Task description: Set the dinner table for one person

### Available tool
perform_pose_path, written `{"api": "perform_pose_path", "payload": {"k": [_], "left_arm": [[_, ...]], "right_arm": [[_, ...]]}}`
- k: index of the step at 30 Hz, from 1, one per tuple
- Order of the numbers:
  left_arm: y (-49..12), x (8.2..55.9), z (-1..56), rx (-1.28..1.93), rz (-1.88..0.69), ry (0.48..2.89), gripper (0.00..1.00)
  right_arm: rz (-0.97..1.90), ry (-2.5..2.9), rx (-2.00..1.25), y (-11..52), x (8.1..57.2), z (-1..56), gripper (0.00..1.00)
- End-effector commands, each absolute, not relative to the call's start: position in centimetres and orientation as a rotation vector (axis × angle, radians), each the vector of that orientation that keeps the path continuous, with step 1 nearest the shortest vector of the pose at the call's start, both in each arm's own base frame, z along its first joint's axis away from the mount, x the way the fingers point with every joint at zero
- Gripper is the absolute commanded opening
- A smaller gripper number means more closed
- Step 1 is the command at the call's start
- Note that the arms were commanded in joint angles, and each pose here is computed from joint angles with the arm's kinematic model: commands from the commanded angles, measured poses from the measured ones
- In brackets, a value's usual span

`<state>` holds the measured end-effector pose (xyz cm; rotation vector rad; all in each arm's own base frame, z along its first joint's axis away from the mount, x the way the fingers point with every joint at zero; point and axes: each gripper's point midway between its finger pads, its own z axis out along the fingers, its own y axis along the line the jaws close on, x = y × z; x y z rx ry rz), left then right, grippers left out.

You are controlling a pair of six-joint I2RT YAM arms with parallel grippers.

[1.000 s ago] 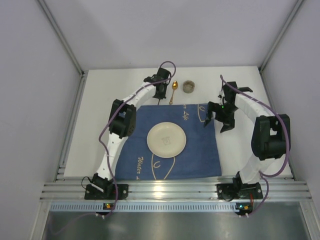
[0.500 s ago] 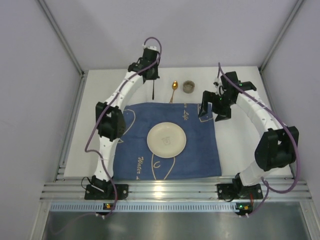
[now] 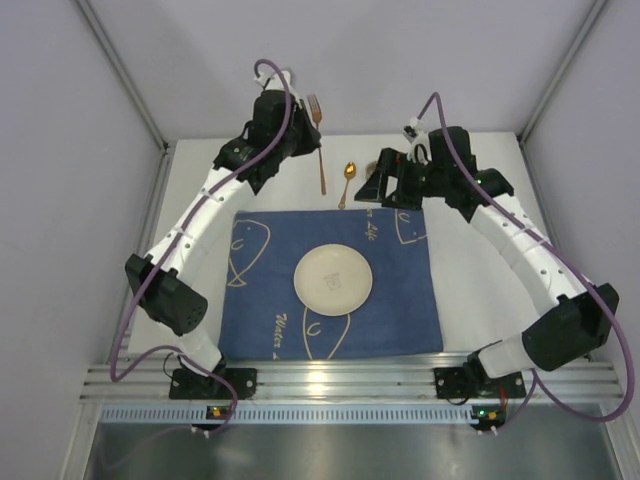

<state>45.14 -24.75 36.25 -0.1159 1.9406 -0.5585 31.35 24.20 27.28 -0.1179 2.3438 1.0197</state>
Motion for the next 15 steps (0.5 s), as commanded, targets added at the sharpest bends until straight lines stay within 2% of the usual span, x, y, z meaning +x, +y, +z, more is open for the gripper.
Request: {"api": "perform_pose_path", "payload": {"k": [1,7,12,15], "left_arm": [[-26.8,43.4,35.4,-0.138,-0.653,1.966,0.0],[-29.4,40.4,36.7,-0.144,-0.779,1.96,0.0],[-31.6,38.4,37.7,-0.132,-0.851,1.949,0.0],[-32.5,37.3,37.8,-0.135,-0.88,1.957,0.0]], "right_arm": [[1.195,2.098,-0.155,26.8,31.4,34.2,0.94],[1.252,2.051,-0.19,28.4,30.4,35.0,0.87],[1.245,2.081,-0.19,28.9,29.9,32.9,0.81],[1.222,2.087,-0.213,29.2,29.6,31.8,0.72]]}}
